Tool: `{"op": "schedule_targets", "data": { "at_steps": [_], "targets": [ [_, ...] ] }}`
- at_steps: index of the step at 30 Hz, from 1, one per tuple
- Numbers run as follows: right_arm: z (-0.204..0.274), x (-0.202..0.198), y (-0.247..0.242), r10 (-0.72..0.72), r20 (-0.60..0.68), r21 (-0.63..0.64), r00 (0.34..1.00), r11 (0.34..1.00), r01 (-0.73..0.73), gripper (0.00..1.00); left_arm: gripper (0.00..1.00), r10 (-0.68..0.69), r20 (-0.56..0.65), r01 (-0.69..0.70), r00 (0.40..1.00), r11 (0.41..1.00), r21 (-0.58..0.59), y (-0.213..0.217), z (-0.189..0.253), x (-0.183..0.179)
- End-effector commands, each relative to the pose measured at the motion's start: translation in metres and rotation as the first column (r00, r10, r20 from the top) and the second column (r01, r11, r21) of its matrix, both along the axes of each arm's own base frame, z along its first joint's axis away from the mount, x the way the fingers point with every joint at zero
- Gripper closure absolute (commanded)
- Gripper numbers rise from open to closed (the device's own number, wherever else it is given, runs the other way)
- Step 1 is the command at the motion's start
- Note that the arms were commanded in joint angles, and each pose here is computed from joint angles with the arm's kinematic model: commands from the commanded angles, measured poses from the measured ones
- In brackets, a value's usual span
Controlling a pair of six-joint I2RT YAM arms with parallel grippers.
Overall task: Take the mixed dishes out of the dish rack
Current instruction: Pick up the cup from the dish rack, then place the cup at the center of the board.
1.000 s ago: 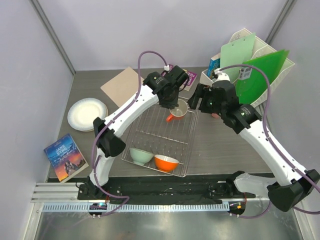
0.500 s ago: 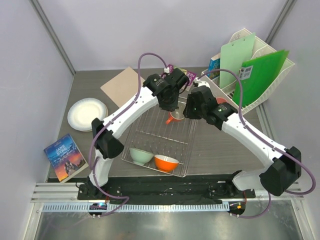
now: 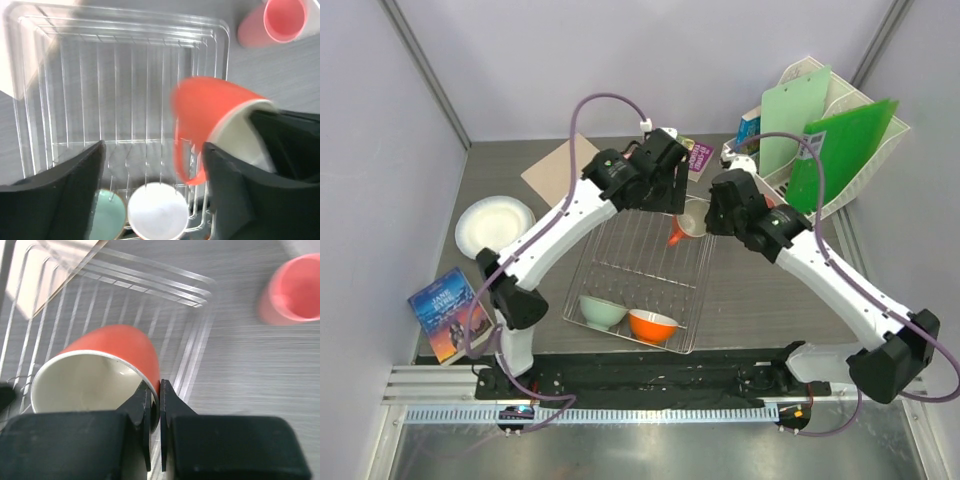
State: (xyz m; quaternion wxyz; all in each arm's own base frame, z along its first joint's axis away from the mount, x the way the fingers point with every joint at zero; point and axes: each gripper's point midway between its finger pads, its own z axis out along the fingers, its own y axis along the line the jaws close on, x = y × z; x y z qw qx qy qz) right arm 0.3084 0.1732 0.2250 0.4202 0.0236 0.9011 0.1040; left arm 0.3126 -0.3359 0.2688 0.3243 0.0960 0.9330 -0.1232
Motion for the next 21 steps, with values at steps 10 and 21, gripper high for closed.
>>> {"op": "schedule_targets", "data": {
  "at_steps": [10, 21],
  "targets": [
    [0.056, -0.084, -0.142, -0.351, 0.094, -0.200, 0.932, 0.910, 0.363, 0.99, 0.00, 0.361, 0.424, -0.300, 0.831, 0.932, -0.204, 0.101, 0.103, 0.022],
    [-0.041, -0.063, -0.135, -0.371, -0.154, -0.151, 0.916, 0.925, 0.349, 0.99, 0.00, 0.296, 0.365, -0.267, 0.883, 0.955, -0.129, 0.108, 0.052, 0.004]
  ]
}}
